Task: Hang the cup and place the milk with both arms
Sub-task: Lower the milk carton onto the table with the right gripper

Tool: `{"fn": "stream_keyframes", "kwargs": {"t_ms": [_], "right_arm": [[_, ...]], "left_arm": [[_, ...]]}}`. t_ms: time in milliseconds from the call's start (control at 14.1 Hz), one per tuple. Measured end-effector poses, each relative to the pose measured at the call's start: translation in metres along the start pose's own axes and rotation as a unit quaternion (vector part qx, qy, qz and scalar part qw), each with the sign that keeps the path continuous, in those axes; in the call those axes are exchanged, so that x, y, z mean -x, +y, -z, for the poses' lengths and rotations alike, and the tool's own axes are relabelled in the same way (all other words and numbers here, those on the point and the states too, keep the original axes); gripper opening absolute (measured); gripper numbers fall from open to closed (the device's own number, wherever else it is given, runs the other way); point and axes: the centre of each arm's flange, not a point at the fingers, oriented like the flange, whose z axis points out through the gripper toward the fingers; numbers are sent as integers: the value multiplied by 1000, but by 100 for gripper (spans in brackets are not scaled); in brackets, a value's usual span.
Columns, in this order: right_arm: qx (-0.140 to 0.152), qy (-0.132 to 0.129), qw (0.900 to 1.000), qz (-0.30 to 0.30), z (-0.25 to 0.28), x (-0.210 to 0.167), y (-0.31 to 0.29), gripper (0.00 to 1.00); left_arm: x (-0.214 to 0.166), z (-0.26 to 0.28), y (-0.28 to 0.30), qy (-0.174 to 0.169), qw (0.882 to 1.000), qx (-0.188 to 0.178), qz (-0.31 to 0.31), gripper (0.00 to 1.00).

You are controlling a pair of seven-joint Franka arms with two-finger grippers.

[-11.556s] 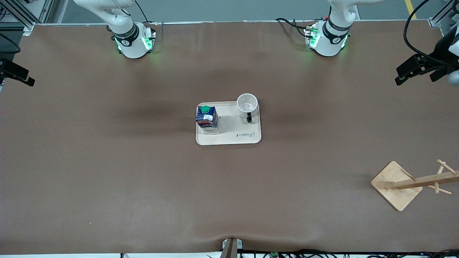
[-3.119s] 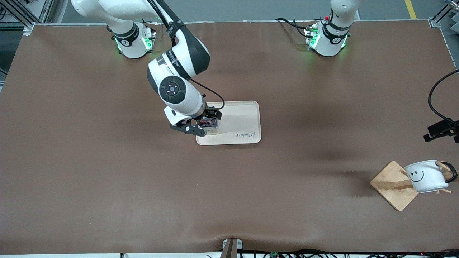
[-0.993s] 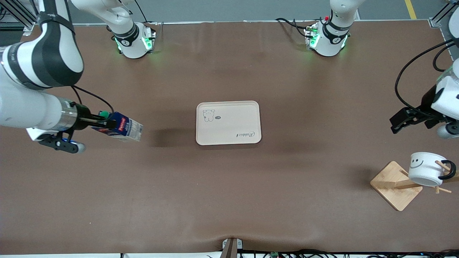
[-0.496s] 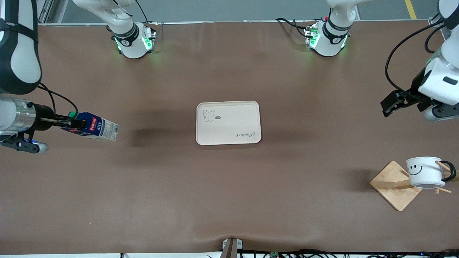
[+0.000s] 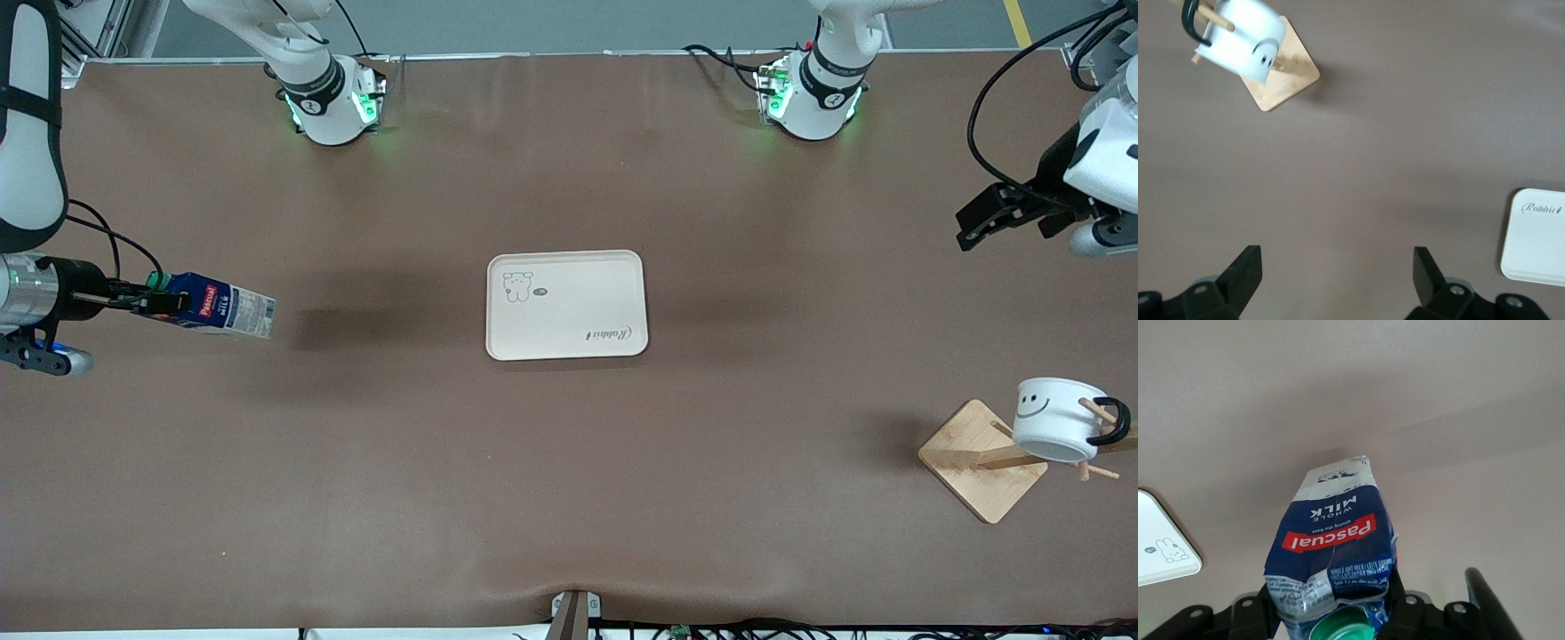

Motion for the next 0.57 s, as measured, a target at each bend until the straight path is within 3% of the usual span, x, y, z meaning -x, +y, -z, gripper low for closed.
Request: {"fn": "stream_keyframes", "kwargs": {"t_ms": [284,567], "right_arm": [[-4,20,1000,3,-22,8,5,62],[-8,30,999,12,-48,11,32,62]], "left_arm": [[20,10,5,6,1000,0,-6,100],[24,12,1,2,1000,25,0,100]]}}
